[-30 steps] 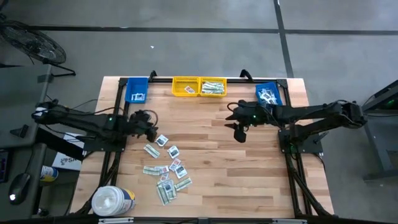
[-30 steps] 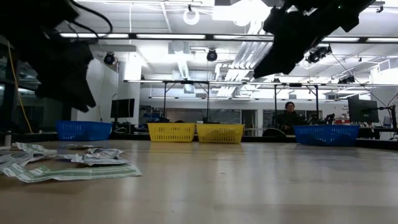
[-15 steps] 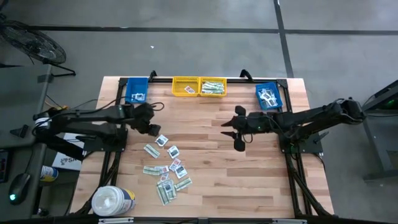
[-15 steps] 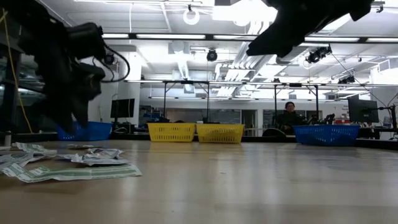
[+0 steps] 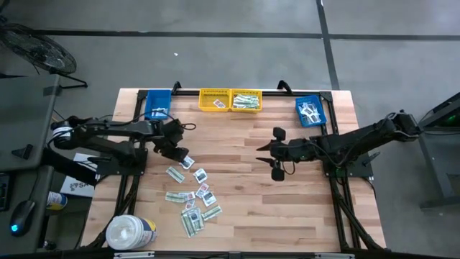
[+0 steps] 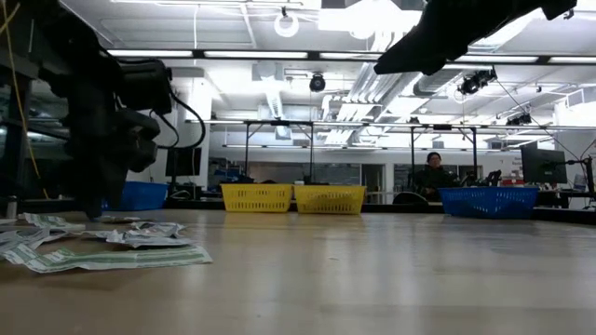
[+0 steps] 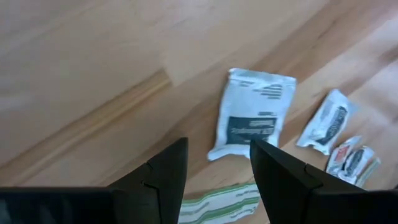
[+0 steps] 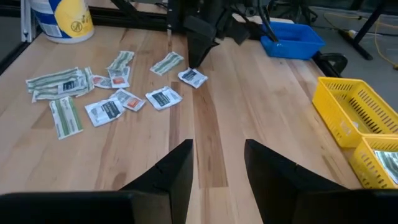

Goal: Pick & Place First Aid Supplies
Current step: Put the black towelette pack into the right blue bin

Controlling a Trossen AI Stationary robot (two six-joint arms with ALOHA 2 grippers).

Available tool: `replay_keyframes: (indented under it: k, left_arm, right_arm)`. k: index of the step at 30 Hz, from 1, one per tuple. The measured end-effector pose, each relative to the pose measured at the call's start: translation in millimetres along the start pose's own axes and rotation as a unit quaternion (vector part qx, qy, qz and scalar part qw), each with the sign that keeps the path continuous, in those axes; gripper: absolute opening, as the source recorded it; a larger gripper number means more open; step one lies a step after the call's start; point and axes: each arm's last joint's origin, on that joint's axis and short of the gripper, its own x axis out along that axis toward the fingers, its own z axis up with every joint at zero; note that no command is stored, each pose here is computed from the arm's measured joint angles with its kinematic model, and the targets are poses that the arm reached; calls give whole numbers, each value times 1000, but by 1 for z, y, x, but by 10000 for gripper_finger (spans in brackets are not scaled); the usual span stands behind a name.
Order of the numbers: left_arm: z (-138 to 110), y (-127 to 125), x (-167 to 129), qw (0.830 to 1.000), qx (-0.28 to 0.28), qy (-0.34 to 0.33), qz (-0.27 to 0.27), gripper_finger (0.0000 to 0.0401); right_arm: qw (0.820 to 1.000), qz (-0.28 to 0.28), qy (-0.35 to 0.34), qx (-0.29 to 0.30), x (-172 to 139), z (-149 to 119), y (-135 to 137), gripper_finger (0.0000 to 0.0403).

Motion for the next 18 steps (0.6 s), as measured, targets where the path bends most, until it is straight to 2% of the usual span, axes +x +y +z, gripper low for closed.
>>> replay_keyframes:
  k: [18]
  left_arm:
    - [2,1,7,998,40,-22,-34,177]
  right_arm:
    - [1000,14,-5,9,-1,0,7,138]
